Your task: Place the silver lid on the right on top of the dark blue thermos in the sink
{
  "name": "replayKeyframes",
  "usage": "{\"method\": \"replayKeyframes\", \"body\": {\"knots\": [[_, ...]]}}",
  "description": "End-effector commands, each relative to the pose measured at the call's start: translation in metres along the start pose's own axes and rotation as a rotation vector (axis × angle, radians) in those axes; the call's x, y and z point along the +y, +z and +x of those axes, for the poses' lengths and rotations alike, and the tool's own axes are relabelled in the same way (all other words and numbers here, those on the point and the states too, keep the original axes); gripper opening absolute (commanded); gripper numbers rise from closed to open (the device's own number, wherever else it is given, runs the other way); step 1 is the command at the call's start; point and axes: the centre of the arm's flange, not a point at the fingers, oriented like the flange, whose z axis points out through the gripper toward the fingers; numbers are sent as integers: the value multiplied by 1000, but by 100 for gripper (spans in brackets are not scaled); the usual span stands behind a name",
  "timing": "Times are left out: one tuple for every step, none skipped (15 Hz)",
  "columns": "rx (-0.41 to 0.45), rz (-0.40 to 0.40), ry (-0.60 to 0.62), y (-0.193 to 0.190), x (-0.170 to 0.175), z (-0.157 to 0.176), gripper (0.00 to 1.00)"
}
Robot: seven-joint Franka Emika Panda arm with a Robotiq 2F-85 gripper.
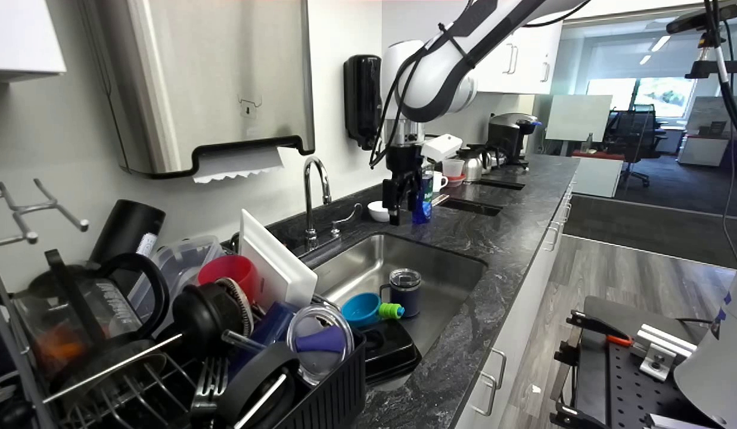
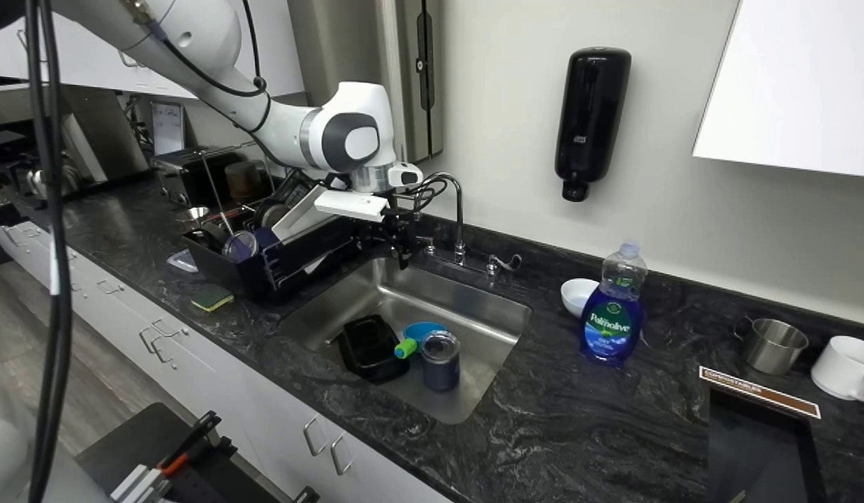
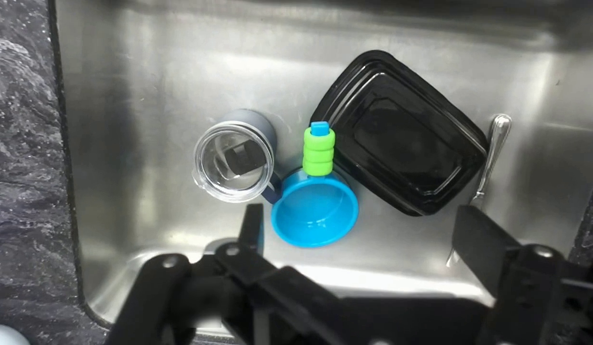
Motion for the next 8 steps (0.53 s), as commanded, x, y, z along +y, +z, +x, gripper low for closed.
{"method": "replayKeyframes", "body": {"knots": [[-43, -36, -102, -12, 27, -19, 100], [-52, -50, -135, -15, 39, -26, 100], [-66, -68, -156, -20, 53, -36, 100], [-87, -80, -158, -23, 65, -44, 100], [-68, -63, -114, -16, 56, -26, 100], [-78, -69, -121, -20, 66, -33, 100], [-79, -69, -125, -23, 69, -37, 100], [-79, -69, -128, -23, 68, -38, 100]]}}
